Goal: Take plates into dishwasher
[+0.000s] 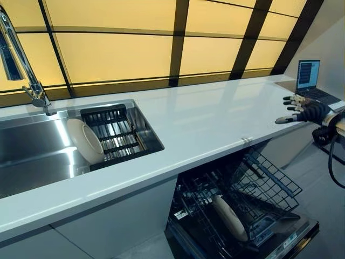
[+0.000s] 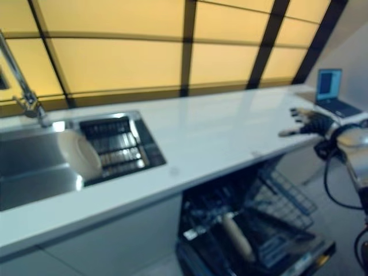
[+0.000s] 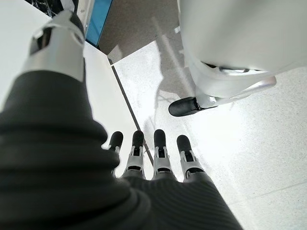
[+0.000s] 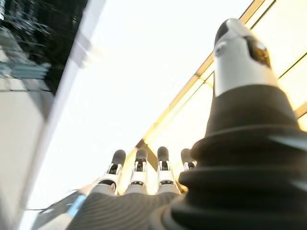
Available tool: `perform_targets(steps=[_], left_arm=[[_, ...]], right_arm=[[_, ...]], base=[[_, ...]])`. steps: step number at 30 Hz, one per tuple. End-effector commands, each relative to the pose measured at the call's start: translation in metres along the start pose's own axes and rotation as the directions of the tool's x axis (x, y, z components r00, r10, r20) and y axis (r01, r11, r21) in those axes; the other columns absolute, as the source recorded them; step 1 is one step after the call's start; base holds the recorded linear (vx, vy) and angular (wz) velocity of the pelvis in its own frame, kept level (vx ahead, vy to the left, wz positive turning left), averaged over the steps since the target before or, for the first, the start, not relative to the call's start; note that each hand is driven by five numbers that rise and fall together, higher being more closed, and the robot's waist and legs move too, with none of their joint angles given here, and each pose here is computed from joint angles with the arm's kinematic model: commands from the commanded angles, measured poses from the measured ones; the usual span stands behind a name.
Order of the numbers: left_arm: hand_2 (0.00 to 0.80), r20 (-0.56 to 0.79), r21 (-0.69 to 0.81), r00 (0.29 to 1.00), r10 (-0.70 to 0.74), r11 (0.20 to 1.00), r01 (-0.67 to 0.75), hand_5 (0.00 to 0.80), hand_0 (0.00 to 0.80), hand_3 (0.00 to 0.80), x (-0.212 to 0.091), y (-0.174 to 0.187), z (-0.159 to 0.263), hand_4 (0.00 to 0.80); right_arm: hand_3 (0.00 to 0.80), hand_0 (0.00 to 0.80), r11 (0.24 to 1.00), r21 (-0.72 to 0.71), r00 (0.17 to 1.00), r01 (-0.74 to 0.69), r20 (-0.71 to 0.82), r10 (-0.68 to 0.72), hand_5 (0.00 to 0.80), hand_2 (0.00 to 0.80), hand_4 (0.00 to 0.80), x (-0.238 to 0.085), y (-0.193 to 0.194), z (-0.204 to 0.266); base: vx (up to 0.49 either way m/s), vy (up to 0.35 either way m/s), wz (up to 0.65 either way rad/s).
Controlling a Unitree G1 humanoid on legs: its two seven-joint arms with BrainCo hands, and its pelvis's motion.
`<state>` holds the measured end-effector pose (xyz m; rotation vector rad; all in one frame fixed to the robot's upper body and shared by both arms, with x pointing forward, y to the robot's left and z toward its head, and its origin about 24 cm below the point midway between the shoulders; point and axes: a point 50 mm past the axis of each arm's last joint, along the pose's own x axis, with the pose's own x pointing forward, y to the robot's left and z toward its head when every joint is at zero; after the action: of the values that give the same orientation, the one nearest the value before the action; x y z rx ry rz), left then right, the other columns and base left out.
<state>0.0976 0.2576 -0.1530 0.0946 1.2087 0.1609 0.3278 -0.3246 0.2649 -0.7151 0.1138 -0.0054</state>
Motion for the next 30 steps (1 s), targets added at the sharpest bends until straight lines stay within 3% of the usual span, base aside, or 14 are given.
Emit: perform_targets(steps=[1, 9, 18, 24, 26, 30], left_arm=[[0.000, 0.024, 0.052, 0.999, 0.038, 0.998, -0.039, 0.000, 0.000, 0.000, 0.000, 0.009, 0.006, 0.000], [0.000, 0.016, 0.044, 1.000, 0.023, 0.999, -0.024, 0.000, 0.000, 0.000, 0.001, 0.006, 0.013, 0.000], [0.000, 0.030, 0.121, 0.999, -0.014, 0.993, 0.010, 0.000, 0.000, 0.000, 0.003, -0.006, 0.021, 0.000], [0.000, 0.007, 0.135, 0.999, -0.040, 0.990, 0.038, 0.000, 0.000, 0.000, 0.002, -0.006, 0.014, 0.000], [0.000, 0.004, 0.129, 0.999, -0.045, 0.991, 0.044, 0.000, 0.000, 0.000, 0.001, -0.006, 0.011, 0.000], [0.000, -0.001, 0.130, 0.999, -0.043, 0.991, 0.043, 0.000, 0.000, 0.000, 0.001, -0.004, 0.008, 0.000]], right_arm=[[0.000, 0.000, 0.997, -0.007, 0.988, 0.079, 0.134, -0.077, 0.000, 0.000, 0.000, 0.001, -0.009, 0.037], [0.000, 0.000, 0.993, 0.036, 0.960, 0.114, 0.252, -0.119, 0.000, 0.000, 0.000, 0.005, -0.023, 0.088], [0.000, 0.000, 0.960, -0.220, 0.908, 0.172, 0.414, -0.068, 0.000, 0.000, 0.000, 0.007, -0.001, 0.113], [0.000, 0.000, 0.822, -0.502, 0.880, 0.271, 0.476, 0.000, 0.000, 0.000, 0.000, 0.006, 0.009, 0.151], [0.000, 0.000, 0.731, -0.605, 0.872, 0.317, 0.489, 0.027, 0.000, 0.000, 0.000, 0.005, 0.014, 0.164], [0.000, 0.000, 0.621, -0.688, 0.845, 0.375, 0.530, 0.077, 0.000, 0.000, 0.000, 0.003, 0.023, 0.182]], base=[[-0.103, -0.050, 0.15], [-0.076, 0.069, 0.10], [-0.006, 0.113, 0.30], [0.064, 0.065, 0.18], [0.064, 0.053, 0.14], [0.050, 0.038, 0.15]])
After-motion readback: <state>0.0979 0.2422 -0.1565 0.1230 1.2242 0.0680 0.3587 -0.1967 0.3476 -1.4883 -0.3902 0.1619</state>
